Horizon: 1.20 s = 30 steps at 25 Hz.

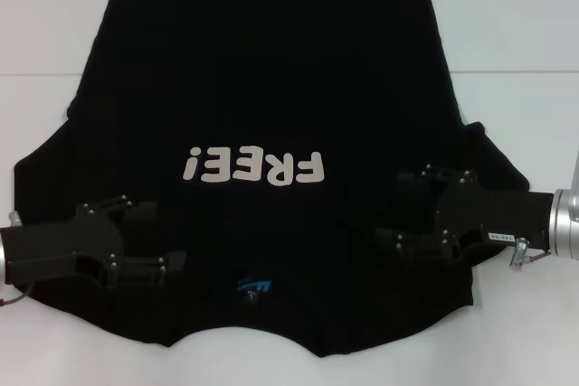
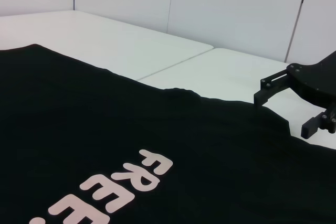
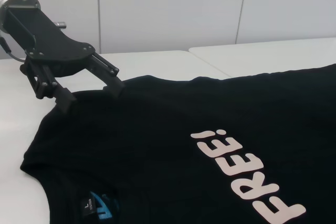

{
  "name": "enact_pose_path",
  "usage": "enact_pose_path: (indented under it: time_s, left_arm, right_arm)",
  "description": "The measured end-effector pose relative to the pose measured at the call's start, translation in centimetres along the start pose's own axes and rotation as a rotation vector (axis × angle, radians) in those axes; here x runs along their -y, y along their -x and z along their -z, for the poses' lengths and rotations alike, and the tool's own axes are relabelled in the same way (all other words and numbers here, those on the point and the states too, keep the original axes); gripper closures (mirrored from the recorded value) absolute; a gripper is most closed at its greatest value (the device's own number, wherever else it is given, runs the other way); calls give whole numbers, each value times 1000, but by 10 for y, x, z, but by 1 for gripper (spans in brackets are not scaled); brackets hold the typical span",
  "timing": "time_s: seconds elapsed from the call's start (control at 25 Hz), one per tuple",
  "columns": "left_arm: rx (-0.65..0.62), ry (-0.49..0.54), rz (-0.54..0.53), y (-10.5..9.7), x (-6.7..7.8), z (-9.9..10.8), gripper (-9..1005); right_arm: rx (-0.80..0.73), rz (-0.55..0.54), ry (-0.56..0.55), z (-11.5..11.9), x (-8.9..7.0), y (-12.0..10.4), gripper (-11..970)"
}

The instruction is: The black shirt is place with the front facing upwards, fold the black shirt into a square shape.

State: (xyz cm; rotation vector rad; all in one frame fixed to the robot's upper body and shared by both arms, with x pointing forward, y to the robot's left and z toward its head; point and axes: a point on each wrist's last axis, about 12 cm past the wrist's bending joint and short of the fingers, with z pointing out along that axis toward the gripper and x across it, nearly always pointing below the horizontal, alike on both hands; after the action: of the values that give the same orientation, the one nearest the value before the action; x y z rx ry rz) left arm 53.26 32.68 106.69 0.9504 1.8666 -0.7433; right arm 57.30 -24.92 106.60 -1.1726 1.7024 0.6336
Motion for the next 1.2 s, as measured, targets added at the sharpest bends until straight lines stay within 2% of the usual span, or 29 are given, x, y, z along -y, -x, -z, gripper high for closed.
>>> enact_pose_path:
  time_s: [0.48, 0.6, 0.68, 0.88, 1.08, 1.2]
  left_arm:
    - [-2, -2, -3, 1, 0, 0, 46]
    - [9, 18, 32, 1, -2, 1, 47]
    - [33, 70, 134, 4, -10, 8, 47]
    - [110, 192, 529, 20, -40, 41, 47]
    - [99, 356, 810, 24, -69, 69, 48]
    - [63, 459, 909, 20, -80, 77, 48]
  right_arm:
    - [1, 2, 1, -1, 0, 1, 44]
    - [1, 2, 1, -1, 0, 1, 44]
    - [1, 2, 1, -1, 0, 1, 45]
    - [0, -2, 0, 0, -1, 0, 45]
    - [0, -5, 1, -1, -2, -1, 45]
    - [-1, -6, 2, -1, -2, -2, 45]
